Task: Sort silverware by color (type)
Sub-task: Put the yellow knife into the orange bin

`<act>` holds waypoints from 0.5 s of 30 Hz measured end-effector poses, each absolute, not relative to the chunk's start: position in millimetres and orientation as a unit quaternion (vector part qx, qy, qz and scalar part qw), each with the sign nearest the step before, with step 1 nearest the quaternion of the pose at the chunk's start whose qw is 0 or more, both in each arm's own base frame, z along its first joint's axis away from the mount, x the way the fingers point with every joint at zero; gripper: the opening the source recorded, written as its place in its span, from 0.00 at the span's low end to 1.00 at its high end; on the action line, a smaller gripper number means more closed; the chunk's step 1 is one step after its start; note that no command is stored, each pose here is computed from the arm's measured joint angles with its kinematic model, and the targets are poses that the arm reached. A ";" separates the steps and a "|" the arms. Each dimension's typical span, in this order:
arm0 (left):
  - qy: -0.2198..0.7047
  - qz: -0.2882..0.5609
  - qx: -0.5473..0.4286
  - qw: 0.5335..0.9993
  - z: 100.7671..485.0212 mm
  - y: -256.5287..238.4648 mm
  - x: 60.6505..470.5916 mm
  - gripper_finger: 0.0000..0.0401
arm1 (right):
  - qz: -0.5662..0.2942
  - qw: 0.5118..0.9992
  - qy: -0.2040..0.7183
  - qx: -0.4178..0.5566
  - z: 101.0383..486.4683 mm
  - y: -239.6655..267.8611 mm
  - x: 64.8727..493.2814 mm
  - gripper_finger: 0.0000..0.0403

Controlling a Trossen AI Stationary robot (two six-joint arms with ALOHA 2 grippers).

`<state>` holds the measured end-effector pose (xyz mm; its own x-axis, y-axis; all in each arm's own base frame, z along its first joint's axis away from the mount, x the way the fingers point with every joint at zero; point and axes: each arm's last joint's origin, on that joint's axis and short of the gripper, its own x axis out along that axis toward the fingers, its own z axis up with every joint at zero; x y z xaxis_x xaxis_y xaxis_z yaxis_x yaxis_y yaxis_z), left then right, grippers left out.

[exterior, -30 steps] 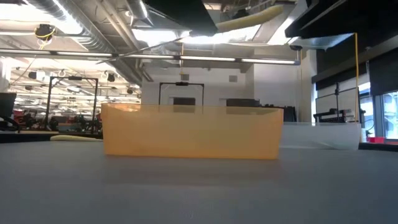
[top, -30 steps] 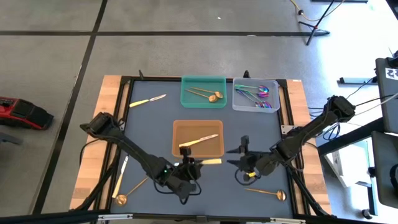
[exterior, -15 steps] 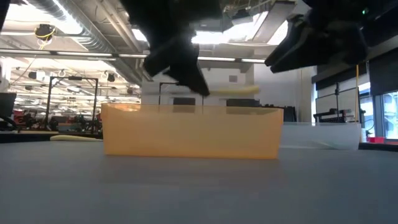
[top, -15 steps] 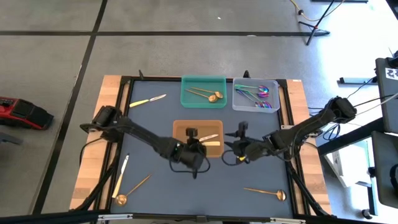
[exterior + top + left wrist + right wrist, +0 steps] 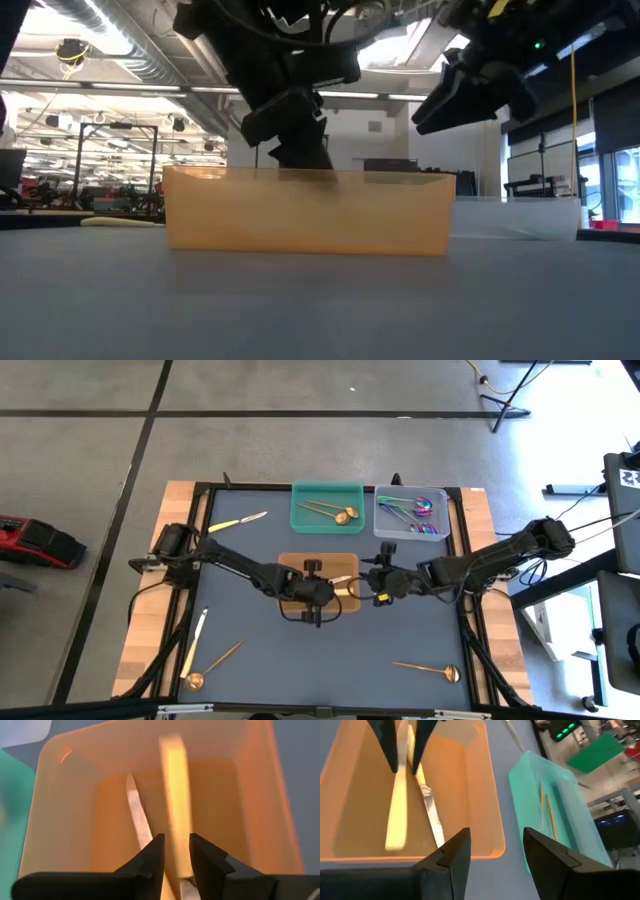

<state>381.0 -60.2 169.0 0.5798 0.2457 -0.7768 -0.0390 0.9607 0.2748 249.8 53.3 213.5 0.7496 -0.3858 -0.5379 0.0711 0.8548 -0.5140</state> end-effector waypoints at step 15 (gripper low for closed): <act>0.456 0.116 0.126 0.873 251.0 -42.3 338.6 0.27 | -0.153 0.882 0.352 -0.273 214.1 20.5 255.5 0.43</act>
<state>338.6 -42.3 251.0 0.5569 0.3172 -0.7676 -0.0874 0.9414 0.3257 255.5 20.5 214.1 0.7051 -0.4617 -0.5382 0.0769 0.8043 -0.5893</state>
